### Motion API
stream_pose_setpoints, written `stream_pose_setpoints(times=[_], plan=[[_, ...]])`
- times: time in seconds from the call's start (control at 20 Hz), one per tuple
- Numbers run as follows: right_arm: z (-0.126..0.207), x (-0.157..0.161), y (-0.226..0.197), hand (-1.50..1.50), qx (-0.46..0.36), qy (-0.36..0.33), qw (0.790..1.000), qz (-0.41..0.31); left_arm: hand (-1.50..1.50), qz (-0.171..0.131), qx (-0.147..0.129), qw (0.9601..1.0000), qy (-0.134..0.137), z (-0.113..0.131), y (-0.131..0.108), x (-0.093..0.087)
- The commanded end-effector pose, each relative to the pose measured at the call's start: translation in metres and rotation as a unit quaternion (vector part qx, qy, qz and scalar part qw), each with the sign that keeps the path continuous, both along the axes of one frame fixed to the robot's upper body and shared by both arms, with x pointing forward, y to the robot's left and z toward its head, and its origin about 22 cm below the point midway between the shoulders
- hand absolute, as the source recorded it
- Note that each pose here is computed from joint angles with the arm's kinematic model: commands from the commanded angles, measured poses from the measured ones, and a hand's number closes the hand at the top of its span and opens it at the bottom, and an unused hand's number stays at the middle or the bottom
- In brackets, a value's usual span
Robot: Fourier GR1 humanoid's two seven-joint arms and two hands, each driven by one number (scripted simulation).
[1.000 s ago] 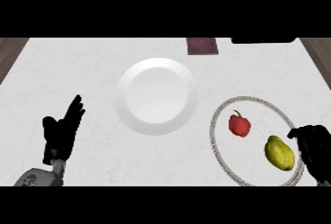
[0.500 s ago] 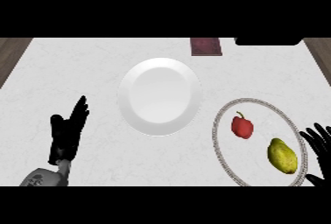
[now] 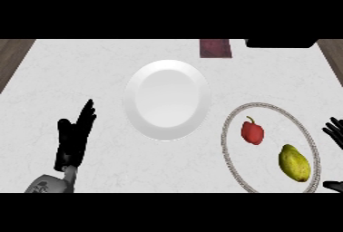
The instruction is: Pick the pear from the placemat and place it in the plate
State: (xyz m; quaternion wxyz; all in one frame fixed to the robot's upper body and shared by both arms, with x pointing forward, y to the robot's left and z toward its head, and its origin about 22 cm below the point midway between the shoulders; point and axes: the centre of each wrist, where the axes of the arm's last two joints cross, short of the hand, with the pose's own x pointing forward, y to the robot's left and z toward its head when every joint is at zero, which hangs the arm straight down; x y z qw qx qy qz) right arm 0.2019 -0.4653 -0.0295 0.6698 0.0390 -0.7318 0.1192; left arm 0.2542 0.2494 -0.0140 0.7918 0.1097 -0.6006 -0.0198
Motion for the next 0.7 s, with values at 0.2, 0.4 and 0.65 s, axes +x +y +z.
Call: stream_pose_setpoints(times=[0.2,0.4,0.65], plan=[[0.019,0.016,-0.012,-1.5,-0.034,0.024,0.986,0.163,0.0,-0.007,-0.003,1.0,0.006,-0.007,-0.005,-0.008],[-0.002,0.021,0.006,-1.5,-0.052,0.031,0.981,0.185,0.0,-0.004,-0.003,1.0,-0.003,0.007,0.012,0.001],[-0.017,0.029,0.02,-1.5,-0.055,0.041,0.979,0.191,0.0,0.002,-0.013,0.9999,0.006,0.001,-0.015,-0.011]])
